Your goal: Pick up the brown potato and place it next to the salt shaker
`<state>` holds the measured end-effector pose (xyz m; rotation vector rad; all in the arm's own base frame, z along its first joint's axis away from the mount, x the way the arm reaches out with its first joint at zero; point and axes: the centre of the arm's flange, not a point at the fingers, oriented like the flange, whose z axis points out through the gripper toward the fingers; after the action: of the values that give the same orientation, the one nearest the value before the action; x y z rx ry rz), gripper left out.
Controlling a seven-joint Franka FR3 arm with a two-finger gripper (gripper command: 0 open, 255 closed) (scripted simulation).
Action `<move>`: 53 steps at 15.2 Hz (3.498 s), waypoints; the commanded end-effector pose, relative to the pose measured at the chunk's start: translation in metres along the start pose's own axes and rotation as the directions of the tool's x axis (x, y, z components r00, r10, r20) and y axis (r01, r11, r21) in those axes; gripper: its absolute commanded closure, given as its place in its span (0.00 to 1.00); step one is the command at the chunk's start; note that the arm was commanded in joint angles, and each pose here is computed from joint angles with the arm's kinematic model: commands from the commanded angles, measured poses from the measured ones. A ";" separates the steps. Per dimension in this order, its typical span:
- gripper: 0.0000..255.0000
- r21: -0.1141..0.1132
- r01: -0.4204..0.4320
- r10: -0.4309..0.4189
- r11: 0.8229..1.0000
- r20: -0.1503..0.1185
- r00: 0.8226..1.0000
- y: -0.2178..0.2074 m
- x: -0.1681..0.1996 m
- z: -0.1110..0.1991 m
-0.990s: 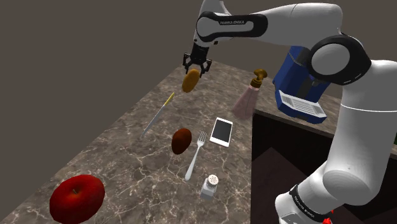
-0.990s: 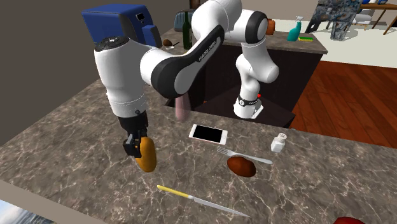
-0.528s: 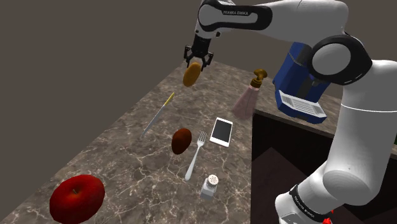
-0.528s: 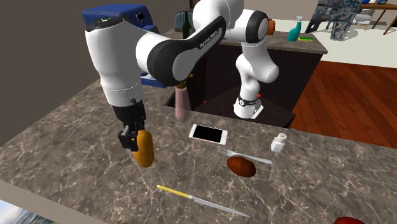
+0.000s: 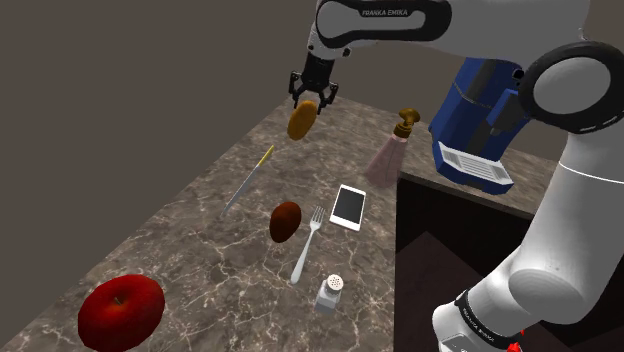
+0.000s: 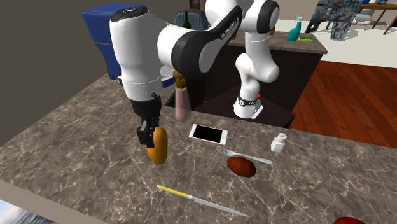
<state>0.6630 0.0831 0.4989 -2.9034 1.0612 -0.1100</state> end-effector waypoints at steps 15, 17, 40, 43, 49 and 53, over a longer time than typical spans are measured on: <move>1.00 -0.001 -0.001 0.001 1.000 0.000 1.000 0.018 -0.211 -0.014; 1.00 -0.001 -0.001 0.001 1.000 0.000 1.000 0.020 -0.238 -0.016; 1.00 -0.001 -0.001 0.001 1.000 0.000 1.000 0.045 -0.540 -0.033; 1.00 -0.001 -0.001 0.001 1.000 0.000 1.000 0.048 -0.579 -0.035; 1.00 -0.001 -0.001 0.001 1.000 0.000 1.000 0.051 -0.594 -0.010; 1.00 -0.001 -0.001 0.001 1.000 0.000 1.000 0.052 -0.595 0.011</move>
<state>0.1776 0.4275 0.4591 -2.9041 1.0626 -0.1102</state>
